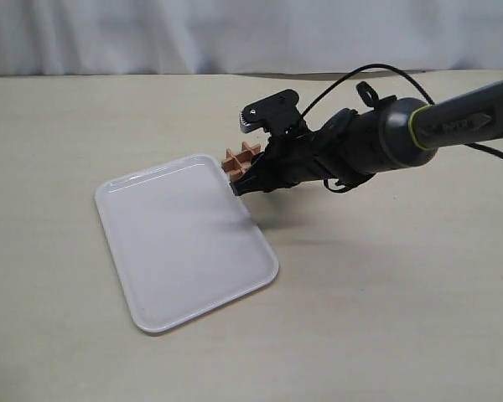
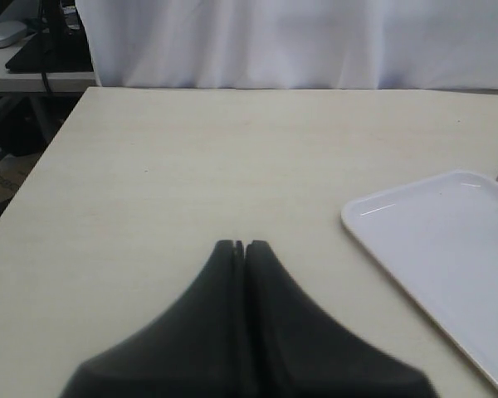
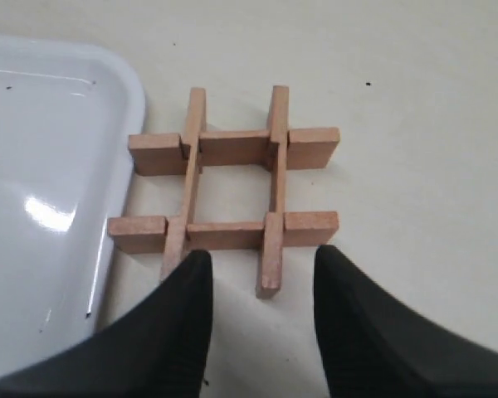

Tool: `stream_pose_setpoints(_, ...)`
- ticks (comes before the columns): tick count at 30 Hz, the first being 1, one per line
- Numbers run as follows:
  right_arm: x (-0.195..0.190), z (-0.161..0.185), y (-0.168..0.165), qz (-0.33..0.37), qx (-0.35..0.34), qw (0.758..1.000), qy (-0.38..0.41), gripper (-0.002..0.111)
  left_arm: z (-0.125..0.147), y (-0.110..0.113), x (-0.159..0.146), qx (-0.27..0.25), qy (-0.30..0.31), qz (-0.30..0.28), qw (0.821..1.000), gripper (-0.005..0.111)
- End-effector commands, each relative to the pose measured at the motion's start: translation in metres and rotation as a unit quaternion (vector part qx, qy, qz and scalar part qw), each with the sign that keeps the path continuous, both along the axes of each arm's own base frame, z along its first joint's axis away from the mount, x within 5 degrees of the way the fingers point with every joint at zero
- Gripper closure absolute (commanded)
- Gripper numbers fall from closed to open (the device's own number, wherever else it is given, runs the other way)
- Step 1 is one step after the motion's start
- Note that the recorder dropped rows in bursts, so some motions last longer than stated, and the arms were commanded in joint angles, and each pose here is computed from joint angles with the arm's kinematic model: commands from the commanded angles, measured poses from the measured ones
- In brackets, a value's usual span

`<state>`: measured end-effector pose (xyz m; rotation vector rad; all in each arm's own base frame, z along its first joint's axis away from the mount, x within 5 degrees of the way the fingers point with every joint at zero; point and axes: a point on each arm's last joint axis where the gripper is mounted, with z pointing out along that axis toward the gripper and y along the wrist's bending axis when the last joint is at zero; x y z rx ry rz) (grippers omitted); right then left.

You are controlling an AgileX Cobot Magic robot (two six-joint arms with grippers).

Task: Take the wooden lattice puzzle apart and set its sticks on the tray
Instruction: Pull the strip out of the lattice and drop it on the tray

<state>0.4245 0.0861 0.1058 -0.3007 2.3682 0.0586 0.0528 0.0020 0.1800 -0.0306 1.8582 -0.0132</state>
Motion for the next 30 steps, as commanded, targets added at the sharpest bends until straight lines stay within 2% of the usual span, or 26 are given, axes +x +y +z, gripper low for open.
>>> stream_pose_setpoints(1,0.003,-0.007,-0.003,-0.009,-0.018,1.000,-0.007,0.070,0.001,-0.001,0.000,0.000,-0.009,-0.005,1.000,0.107)
stream_pose_setpoints(18,0.007,-0.018,0.000,-0.012,-0.022,1.000,-0.004,0.071,0.001,-0.001,0.000,0.000,-0.009,-0.005,1.000,0.107)
stream_pose_setpoints(20,0.007,-0.018,0.001,-0.011,-0.022,1.000,-0.004,0.078,0.001,-0.001,0.000,0.000,-0.009,-0.005,1.000,0.107)
stream_pose_setpoints(24,0.006,-0.018,0.002,-0.005,-0.016,1.000,0.002,0.104,0.001,-0.001,0.000,0.000,-0.009,-0.005,1.000,0.107)
stream_pose_setpoints(30,0.004,-0.008,0.006,0.010,0.000,1.000,0.006,0.104,0.001,-0.001,0.000,0.000,-0.009,-0.005,1.000,0.107)
